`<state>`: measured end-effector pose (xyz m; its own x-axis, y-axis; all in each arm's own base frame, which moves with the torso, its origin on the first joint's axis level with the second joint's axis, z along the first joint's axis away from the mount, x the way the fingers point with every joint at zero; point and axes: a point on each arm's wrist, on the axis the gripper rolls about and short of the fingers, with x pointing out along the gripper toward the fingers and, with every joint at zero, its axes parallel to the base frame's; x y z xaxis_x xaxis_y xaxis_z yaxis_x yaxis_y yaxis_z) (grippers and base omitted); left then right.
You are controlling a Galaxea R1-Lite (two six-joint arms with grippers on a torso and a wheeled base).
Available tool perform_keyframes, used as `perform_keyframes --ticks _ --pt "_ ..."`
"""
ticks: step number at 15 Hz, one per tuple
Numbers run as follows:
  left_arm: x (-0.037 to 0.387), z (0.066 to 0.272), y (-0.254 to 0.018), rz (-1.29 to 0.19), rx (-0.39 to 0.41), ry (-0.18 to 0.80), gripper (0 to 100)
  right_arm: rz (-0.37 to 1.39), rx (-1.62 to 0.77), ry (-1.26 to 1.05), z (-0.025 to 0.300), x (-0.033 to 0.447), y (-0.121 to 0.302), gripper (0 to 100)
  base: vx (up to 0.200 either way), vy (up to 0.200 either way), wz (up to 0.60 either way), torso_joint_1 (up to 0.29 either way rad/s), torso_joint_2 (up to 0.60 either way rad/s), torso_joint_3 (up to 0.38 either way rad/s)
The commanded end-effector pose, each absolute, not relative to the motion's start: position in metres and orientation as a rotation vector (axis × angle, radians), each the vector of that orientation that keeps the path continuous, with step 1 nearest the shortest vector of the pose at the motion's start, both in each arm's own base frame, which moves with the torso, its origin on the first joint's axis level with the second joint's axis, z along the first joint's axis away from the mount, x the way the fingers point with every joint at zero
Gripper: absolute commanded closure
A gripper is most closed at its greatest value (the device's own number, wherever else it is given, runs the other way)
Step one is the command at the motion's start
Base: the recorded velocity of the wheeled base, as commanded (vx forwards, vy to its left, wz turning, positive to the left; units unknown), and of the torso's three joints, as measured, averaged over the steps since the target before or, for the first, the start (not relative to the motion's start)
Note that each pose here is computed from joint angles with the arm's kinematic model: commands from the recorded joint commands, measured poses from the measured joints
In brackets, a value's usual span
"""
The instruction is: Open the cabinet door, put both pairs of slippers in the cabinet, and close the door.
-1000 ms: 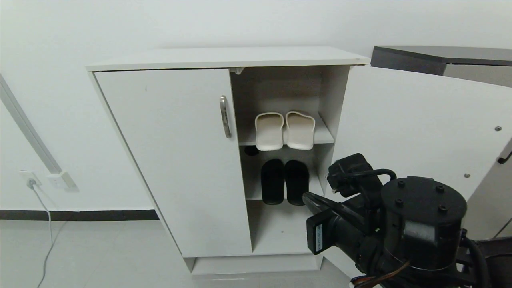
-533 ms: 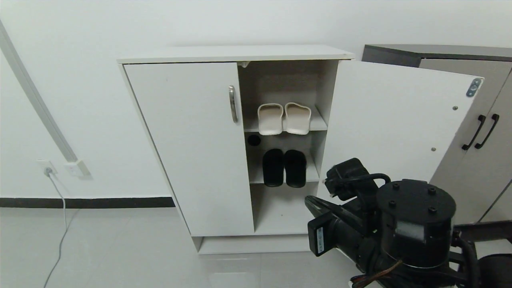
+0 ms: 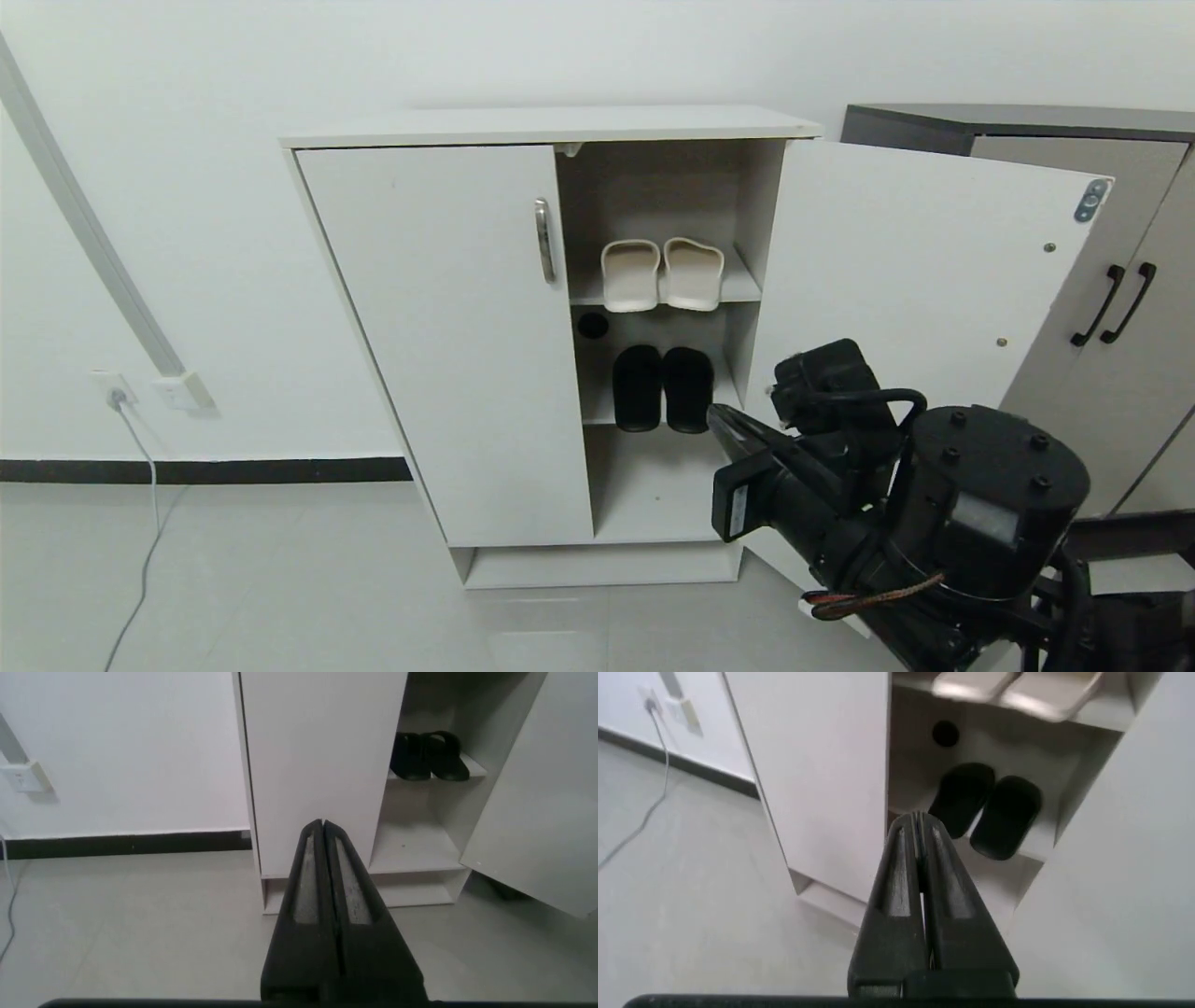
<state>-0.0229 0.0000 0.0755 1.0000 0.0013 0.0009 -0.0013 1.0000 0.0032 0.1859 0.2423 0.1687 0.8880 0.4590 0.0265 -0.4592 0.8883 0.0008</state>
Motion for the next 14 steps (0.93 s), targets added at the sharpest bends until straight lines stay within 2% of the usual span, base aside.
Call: perform_keyframes --ticks 1,10,14 --pt "-0.0228 0.0756 0.0 0.002 0.003 -0.002 100 0.47 -0.041 0.006 0.1502 0.1921 0.2437 100 0.0 0.0 0.0 0.0 0.0 0.0" --pt "-0.0228 0.0755 0.0 0.002 0.003 0.0 100 0.462 -0.039 0.001 0.1512 0.1939 0.2428 100 0.0 0.0 0.0 0.0 0.0 -0.006" --pt "-0.0228 0.0755 0.0 0.002 0.003 0.0 100 0.463 -0.039 0.001 0.1512 0.1935 0.2431 100 0.0 0.0 0.0 0.021 -0.28 -0.304"
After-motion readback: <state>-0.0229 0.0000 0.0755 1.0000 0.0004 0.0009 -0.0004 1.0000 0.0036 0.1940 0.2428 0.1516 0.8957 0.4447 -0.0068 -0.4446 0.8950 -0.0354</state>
